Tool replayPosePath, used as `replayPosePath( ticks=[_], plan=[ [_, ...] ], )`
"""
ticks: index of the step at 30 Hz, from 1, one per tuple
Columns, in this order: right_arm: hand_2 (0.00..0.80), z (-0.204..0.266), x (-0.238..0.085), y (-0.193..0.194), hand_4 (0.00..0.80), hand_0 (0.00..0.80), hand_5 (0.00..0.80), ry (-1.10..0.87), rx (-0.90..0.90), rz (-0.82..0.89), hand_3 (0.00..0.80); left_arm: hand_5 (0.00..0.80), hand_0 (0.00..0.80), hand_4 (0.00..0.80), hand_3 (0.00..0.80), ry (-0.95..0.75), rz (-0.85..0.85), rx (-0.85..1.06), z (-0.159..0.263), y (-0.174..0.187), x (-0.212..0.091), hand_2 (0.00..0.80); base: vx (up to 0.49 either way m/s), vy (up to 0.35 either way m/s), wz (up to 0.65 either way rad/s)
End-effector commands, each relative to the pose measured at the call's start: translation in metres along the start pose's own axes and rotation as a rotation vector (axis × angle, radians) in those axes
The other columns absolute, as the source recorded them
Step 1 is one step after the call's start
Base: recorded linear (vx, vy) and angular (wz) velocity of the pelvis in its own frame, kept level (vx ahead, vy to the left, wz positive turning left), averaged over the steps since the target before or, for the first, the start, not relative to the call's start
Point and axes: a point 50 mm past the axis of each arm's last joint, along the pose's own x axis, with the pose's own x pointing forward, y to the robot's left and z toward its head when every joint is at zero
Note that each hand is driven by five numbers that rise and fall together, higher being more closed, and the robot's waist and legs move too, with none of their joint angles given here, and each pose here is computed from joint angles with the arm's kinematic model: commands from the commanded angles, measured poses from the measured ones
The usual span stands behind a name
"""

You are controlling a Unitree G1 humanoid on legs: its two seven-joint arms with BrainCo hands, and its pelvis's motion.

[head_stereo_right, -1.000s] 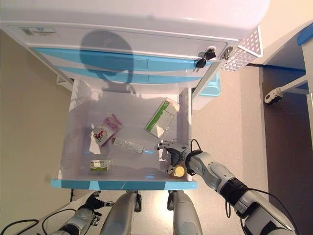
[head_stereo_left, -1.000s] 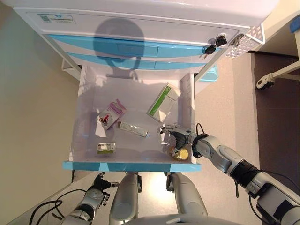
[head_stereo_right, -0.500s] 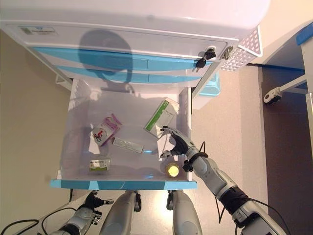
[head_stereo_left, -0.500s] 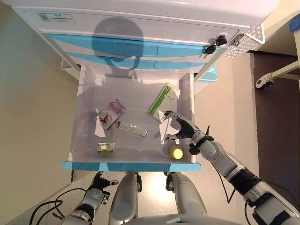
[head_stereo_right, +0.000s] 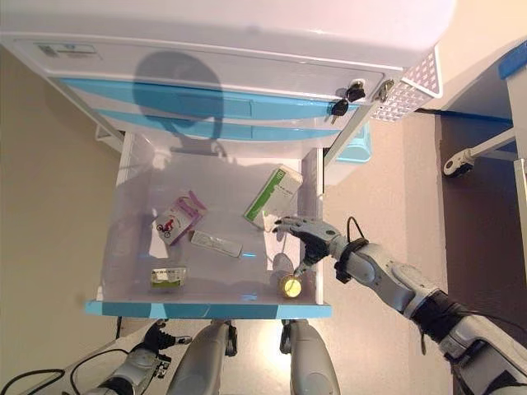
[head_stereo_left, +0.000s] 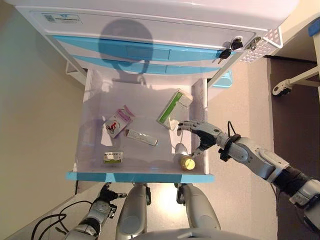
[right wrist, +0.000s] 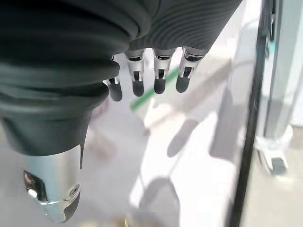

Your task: Open the drawer and pick up the medicine

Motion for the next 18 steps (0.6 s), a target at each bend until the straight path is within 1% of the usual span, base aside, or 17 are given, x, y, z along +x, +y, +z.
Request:
replayPosePath(
  ticks=[1, 3, 9, 18],
  plan=[
    [0.000, 0.032, 0.002, 0.002, 0.000, 0.000, 0.000, -0.181, -0.071, 0.070, 0.000, 0.000, 0.000, 0.000, 0.000, 0.057, 0.001, -0.003, -0.020, 0.005, -0.003, 0.000, 0.000, 0.000, 0.00],
    [0.000, 0.035, 0.002, 0.007, 0.000, 0.000, 0.000, -0.208, -0.107, 0.151, 0.000, 0.000, 0.000, 0.000, 0.000, 0.054, -0.001, -0.002, -0.019, 0.006, -0.003, 0.000, 0.000, 0.000, 0.00],
    [0.000, 0.042, 0.005, 0.012, 0.000, 0.000, 0.000, -0.259, -0.143, 0.254, 0.000, 0.000, 0.000, 0.000, 0.000, 0.048, -0.008, -0.004, -0.017, 0.007, -0.002, 0.000, 0.000, 0.000, 0.00],
    [0.000, 0.043, 0.009, 0.020, 0.000, 0.000, 0.000, -0.276, -0.173, 0.343, 0.000, 0.000, 0.000, 0.000, 0.000, 0.044, -0.016, -0.003, -0.016, 0.007, -0.002, 0.000, 0.000, 0.000, 0.00]
  ],
)
